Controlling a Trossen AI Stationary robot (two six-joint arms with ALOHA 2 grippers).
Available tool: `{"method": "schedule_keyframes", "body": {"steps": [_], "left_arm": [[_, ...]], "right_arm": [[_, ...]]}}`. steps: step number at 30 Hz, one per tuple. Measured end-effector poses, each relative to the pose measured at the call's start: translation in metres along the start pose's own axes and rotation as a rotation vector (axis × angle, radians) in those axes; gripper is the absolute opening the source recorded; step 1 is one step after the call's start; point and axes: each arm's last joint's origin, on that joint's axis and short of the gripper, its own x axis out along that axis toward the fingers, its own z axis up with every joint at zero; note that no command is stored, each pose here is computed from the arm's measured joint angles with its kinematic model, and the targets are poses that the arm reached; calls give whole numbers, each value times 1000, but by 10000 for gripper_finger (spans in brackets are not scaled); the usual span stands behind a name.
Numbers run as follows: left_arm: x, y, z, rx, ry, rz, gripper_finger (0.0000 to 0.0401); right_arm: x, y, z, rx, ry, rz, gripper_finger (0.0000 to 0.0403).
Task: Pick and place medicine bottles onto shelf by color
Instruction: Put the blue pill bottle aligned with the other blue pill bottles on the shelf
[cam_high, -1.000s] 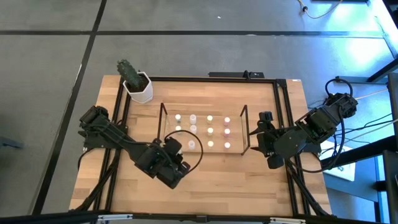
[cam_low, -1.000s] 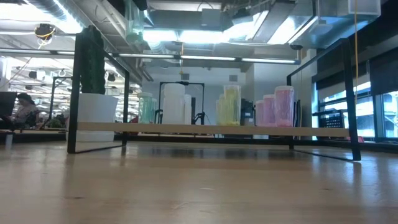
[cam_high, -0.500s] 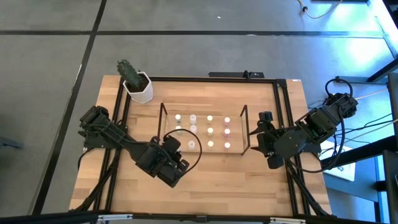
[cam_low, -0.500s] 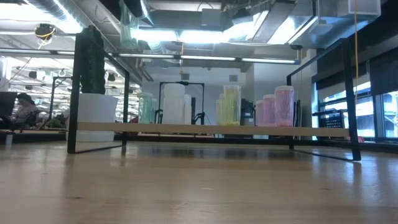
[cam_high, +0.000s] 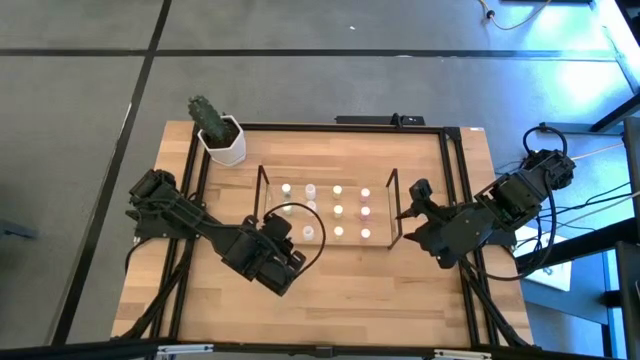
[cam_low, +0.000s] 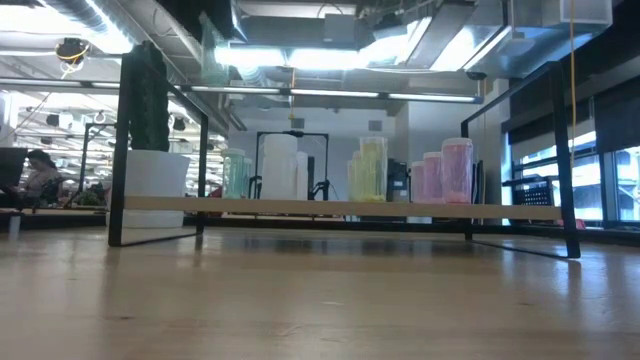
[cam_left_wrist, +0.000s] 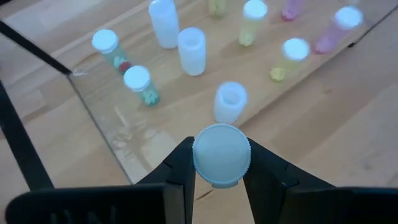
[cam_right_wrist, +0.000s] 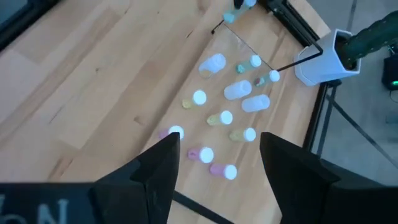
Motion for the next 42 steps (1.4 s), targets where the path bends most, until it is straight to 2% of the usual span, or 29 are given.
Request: {"method": "schedule_keyframes", "body": {"steps": [3,6,12,17,22,31,42], "left_arm": [[8,3,-4,-6,3,33,92],[19,8,-10,-26,18,72,92],[39,12,-21,-71,11,89,92],[52,14,-23,-89,8,95,92],[65,15,-25,-84,1,90,92],[70,18,-24,-66,-22,94,92],[61,14,-9,76,23,85,92]], "right_arm": [[0,0,2,34,-18,-3,224],[0,-1,6,159,-55,-11,224],[1,-10,8,383,-80,-171,224],[2,-16,6,473,-77,-254,224],[5,-21,5,497,-67,-275,224],[9,-24,5,503,-51,-287,224],[9,-24,5,502,-51,-287,224]]}}
